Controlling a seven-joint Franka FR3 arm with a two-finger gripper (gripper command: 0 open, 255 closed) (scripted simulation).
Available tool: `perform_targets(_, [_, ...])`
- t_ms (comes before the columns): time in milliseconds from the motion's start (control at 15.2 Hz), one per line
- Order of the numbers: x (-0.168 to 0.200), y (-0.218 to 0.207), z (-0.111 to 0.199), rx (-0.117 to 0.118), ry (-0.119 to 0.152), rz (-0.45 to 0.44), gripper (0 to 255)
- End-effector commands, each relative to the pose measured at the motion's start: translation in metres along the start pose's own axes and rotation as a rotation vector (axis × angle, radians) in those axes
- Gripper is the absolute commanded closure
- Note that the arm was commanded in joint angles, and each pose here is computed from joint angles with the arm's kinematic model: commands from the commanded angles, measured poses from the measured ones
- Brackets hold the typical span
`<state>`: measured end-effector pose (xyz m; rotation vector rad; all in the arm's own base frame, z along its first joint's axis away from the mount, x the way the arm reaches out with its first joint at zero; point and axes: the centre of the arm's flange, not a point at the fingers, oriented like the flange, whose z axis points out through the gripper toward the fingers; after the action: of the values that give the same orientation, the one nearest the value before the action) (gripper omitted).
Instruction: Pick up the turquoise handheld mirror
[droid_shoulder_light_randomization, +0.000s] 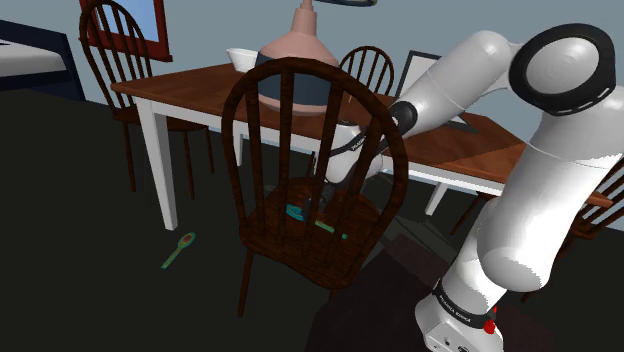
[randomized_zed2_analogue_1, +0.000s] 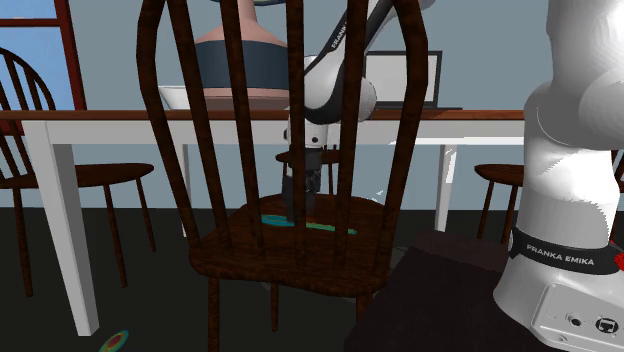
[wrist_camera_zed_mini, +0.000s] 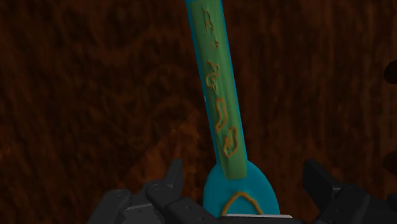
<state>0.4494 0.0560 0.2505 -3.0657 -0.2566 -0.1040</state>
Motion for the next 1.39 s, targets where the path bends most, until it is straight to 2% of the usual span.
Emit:
perform_targets(0, [-0.001, 0.001, 0.012, 0.000, 0.001, 0.000, 0])
perform_targets(198, [-0.001, 0.002, 0.020, 0.000, 0.001, 0.000, 0])
perform_targets(264, [-0.001, 0.001, 0.020, 0.000, 0.000, 0.000, 255])
perform_targets(858, [-0.001, 0.002, 0.020, 0.000, 0.001, 0.000, 255])
perform_targets(1320, [0.001, 0.000, -0.017, 0.000, 0.001, 0.000, 255])
